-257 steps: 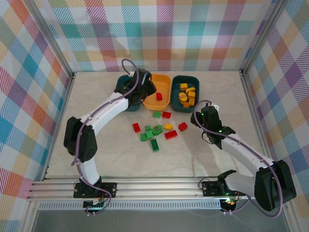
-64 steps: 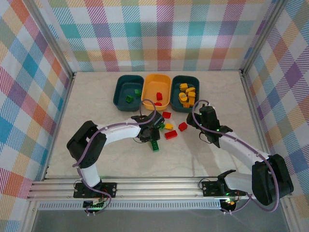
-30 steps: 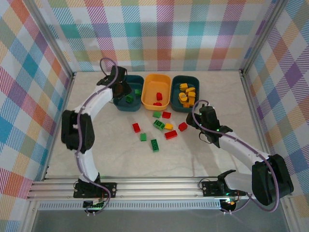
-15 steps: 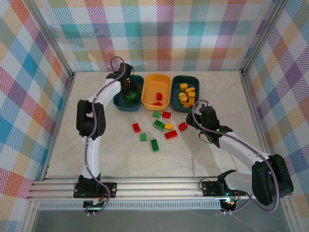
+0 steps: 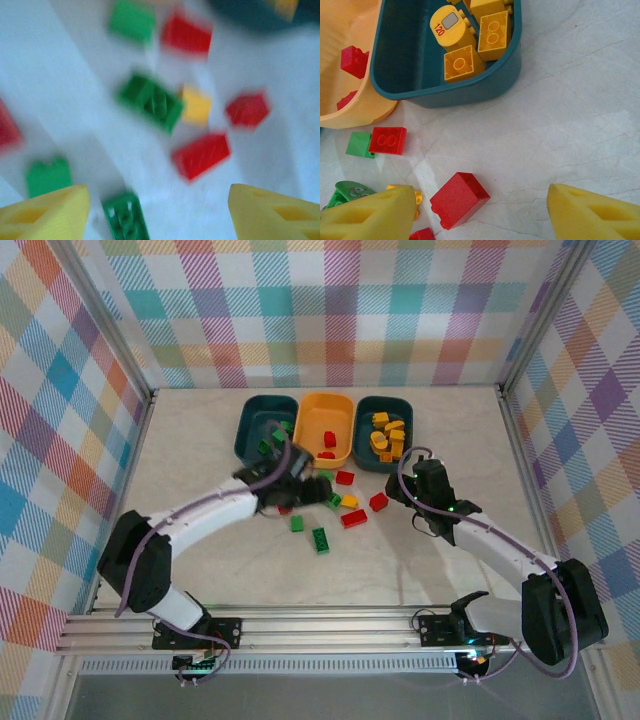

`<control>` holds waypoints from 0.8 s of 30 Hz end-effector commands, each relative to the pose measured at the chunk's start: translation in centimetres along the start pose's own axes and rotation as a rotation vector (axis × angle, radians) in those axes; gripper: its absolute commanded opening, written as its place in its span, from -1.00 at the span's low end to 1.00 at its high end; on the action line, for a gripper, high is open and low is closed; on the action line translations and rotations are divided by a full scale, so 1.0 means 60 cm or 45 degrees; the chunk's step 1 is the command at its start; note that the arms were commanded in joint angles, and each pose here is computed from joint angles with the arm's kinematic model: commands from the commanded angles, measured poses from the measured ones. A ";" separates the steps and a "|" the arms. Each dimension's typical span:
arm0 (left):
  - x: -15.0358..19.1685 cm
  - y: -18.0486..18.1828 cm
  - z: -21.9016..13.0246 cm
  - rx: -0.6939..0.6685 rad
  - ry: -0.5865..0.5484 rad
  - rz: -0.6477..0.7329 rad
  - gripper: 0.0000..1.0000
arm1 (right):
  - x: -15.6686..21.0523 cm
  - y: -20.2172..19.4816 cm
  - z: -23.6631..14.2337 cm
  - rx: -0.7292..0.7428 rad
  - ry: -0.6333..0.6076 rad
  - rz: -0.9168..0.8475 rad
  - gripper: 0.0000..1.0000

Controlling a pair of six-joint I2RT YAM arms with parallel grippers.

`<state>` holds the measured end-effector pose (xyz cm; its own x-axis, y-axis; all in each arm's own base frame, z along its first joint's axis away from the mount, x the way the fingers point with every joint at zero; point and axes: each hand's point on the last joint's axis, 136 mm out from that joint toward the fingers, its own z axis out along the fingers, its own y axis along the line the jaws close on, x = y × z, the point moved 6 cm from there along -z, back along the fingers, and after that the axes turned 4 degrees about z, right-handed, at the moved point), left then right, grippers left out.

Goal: Sort the legos into containers by color

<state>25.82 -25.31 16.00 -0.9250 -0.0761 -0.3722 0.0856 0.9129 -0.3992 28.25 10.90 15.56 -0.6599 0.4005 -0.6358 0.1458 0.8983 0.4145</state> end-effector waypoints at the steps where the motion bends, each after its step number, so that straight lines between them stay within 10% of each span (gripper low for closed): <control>1: 0.050 -0.012 0.028 -0.066 0.022 -0.100 0.46 | -0.001 -0.004 0.009 0.025 -0.025 0.005 0.39; 18: 0.118 0.008 0.101 -0.390 0.143 -0.036 0.24 | -0.002 0.000 0.004 0.003 -0.012 0.011 0.40; 24: 0.106 0.000 0.108 -0.406 0.126 0.032 -0.29 | -0.001 -0.002 0.003 0.007 -0.015 0.009 0.40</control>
<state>21.75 -27.72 7.91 -0.9649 -0.0513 -0.2574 -0.0227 0.9933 -0.1129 28.53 10.90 14.83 -0.6666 0.3962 -0.6314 0.1588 0.9031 0.3990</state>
